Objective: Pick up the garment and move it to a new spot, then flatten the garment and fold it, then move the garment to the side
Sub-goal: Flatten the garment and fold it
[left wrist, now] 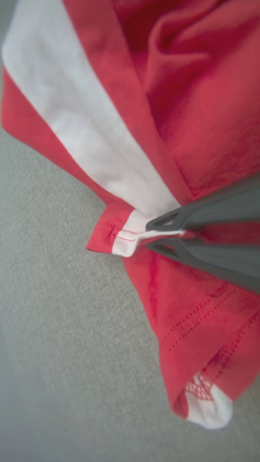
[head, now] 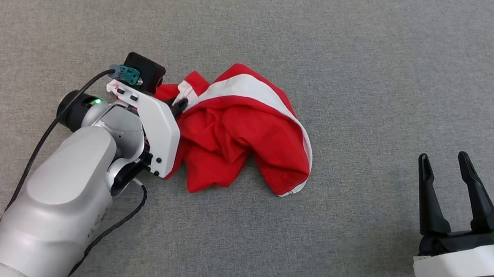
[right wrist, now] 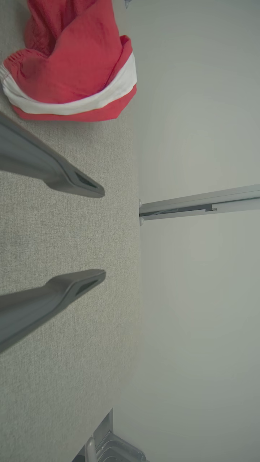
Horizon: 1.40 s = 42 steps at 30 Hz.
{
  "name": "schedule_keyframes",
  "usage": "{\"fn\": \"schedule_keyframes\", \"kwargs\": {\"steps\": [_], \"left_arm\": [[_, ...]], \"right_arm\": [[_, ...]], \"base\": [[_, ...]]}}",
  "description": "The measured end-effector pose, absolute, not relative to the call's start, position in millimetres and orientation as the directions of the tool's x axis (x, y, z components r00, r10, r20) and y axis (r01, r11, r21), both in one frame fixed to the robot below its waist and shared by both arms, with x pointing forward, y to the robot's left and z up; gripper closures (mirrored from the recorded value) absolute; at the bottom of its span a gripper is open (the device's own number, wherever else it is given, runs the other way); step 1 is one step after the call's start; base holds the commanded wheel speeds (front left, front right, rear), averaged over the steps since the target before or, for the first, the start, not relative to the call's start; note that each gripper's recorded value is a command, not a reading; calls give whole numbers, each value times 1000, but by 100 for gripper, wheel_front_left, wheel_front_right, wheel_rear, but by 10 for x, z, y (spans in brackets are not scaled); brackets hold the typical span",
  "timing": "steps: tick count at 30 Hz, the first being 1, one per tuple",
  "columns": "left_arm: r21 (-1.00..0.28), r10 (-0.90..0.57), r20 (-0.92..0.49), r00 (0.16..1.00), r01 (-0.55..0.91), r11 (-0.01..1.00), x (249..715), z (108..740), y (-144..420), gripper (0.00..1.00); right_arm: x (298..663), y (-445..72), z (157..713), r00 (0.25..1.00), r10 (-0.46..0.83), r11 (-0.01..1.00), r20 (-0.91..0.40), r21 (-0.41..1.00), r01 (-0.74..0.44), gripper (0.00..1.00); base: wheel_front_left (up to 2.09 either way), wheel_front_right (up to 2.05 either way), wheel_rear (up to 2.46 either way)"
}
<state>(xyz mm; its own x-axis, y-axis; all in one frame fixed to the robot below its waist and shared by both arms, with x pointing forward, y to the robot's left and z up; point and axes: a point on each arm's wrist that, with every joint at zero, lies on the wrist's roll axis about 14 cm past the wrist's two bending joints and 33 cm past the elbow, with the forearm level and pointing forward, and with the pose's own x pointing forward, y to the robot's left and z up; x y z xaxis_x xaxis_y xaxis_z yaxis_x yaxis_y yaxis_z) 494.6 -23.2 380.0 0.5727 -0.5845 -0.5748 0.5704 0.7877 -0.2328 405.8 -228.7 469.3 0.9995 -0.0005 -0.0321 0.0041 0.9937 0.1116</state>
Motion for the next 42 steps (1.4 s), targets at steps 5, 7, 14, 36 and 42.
{"fn": "schedule_keyframes", "kwargs": {"steps": [5,7,14,36,42], "left_arm": [[-153,-580,-484,656,589,794,5110,4042,-209,100],[-129,-579,-427,694,587,799,5192,4211,-209,100],[-100,-556,-237,796,549,830,5222,4741,-63,100],[-273,-180,-261,948,107,956,3877,4359,1166,100],[-289,-174,-289,941,87,953,3805,4168,1212,88]], "right_arm": [[4064,-2292,4692,1000,-3,993,-31,115,7,0],[4070,-2286,4701,1000,-2,993,-28,117,5,0],[4047,-2229,4737,1000,12,992,-17,126,-9,0],[4103,-1951,4797,994,111,987,4,120,-111,0],[4102,-1953,4788,993,114,987,1,117,-113,0]], "base": [[0,0,0],[0,0,0],[0,0,0],[0,0,0],[0,0,0]]}}
